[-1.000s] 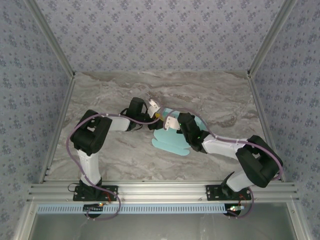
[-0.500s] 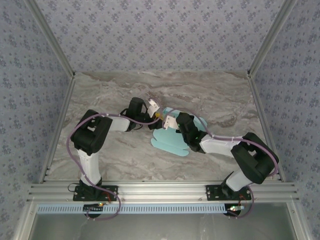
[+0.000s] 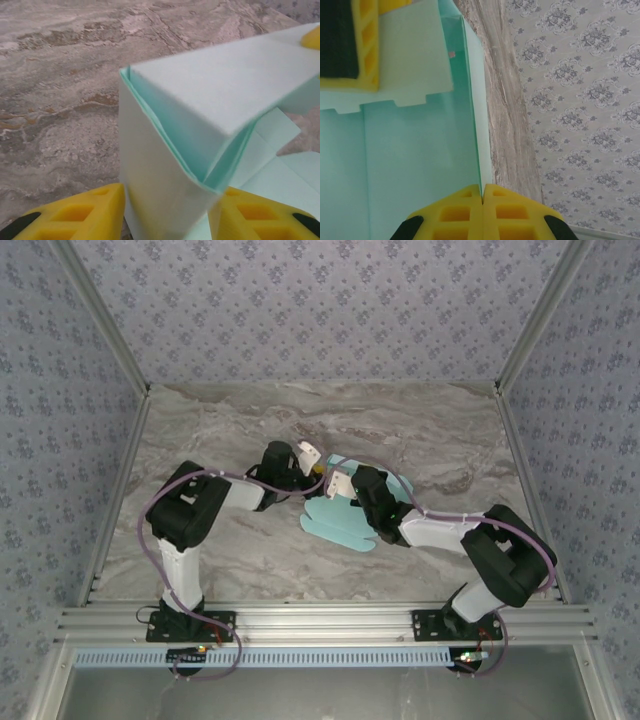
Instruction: Fold the paper box
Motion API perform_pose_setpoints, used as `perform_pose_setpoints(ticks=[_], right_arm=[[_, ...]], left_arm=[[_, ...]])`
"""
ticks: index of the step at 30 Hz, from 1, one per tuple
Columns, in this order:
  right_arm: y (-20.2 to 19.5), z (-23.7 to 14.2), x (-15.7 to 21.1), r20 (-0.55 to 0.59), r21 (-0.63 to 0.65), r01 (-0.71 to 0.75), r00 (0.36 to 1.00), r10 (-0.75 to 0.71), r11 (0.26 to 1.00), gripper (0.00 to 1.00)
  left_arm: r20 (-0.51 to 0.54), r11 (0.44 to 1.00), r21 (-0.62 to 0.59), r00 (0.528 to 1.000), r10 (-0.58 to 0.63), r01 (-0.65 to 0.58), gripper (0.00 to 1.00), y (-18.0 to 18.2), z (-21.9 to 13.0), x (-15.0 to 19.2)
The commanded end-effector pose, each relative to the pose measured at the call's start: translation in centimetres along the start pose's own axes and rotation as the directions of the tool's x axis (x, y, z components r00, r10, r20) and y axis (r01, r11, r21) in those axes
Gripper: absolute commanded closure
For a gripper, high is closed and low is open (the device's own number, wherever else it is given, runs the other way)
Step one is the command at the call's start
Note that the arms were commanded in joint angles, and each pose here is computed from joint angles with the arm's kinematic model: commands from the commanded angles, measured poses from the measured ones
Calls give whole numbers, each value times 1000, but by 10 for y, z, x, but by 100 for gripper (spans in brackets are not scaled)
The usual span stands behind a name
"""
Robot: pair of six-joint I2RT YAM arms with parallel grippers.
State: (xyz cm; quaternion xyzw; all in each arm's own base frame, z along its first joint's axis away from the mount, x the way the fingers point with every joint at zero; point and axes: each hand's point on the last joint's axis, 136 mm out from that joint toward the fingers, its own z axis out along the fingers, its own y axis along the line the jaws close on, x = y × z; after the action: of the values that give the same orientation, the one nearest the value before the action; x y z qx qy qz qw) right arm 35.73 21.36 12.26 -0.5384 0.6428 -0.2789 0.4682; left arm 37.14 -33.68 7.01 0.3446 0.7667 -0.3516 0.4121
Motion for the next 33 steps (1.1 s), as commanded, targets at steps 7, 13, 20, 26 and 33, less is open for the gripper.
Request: perform_pose_setpoints(ticks=[7, 13, 20, 26, 33], right_arm=[[25, -2, -1, 28, -128, -25, 999, 29, 991, 100], [24, -1, -1, 28, -131, -37, 999, 41, 991, 100], [23, -2, -1, 16, -114, -31, 999, 34, 993, 100], [23, -5, -5, 17, -113, -23, 1000, 26, 993, 100], [29, -7, -8, 22, -124, -24, 999, 27, 992, 100]], left_arm=[[119, 990, -142, 993, 14, 3, 60, 10, -3, -23], [137, 984, -174, 991, -2, 26, 70, 14, -2, -23], [141, 959, -278, 990, -6, 45, 78, 25, -2, -17], [169, 903, -414, 984, -49, 116, 88, 49, -12, -15], [209, 810, -546, 971, -114, 213, 91, 73, -22, -9]])
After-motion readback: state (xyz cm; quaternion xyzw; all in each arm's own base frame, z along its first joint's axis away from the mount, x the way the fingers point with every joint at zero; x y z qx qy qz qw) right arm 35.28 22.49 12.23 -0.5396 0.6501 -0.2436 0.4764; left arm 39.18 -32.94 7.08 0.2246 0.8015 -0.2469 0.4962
